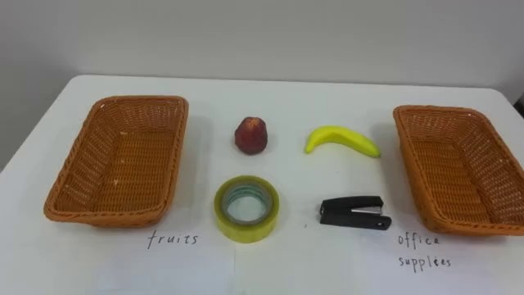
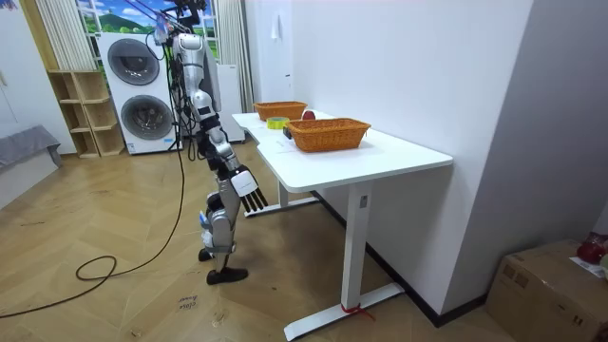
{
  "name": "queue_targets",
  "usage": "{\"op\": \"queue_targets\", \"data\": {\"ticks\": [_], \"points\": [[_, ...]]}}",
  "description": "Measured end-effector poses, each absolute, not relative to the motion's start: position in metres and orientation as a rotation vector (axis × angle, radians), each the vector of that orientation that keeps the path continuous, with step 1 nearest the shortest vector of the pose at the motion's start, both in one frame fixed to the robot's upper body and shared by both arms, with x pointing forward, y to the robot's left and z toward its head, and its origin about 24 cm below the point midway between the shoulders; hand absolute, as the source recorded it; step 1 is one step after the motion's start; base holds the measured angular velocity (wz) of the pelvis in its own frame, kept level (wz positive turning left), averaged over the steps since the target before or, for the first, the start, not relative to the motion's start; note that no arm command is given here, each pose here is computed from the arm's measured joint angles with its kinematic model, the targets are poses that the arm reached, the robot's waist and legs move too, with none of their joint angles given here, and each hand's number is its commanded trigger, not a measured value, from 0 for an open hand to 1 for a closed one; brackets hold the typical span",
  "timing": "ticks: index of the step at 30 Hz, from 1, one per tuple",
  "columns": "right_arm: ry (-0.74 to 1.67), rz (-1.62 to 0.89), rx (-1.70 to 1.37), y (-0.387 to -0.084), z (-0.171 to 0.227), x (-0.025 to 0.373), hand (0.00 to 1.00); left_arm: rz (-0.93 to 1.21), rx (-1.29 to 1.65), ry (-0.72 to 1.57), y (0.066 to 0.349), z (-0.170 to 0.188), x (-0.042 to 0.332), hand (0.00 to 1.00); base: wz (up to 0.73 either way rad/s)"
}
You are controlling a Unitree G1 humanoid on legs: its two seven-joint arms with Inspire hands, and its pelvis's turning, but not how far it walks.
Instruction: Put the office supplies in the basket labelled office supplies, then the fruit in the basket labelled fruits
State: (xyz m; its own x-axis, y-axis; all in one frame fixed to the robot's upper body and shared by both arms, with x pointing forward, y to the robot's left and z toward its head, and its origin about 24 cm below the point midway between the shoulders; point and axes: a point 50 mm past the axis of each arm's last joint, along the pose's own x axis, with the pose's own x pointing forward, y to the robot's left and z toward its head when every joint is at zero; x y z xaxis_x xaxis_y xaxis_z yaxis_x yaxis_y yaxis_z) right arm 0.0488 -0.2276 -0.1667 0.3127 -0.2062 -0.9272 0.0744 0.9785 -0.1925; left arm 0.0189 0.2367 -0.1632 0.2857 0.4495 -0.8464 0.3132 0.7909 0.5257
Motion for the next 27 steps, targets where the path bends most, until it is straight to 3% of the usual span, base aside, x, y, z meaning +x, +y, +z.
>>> {"op": "queue_targets", "data": {"ticks": [18,27], "points": [[1.291,-0.304,-0.011,-0.229,-0.169,0.031,0.00,0.106,0.703,1.306,0.237,-0.163,0.021,0.00,0.00],[1.282,-0.491,0.131,-0.237,-0.168,0.020,0.00,0.108,0.696,1.331,0.239,-0.164,0.014,0.00,-0.06]]}}
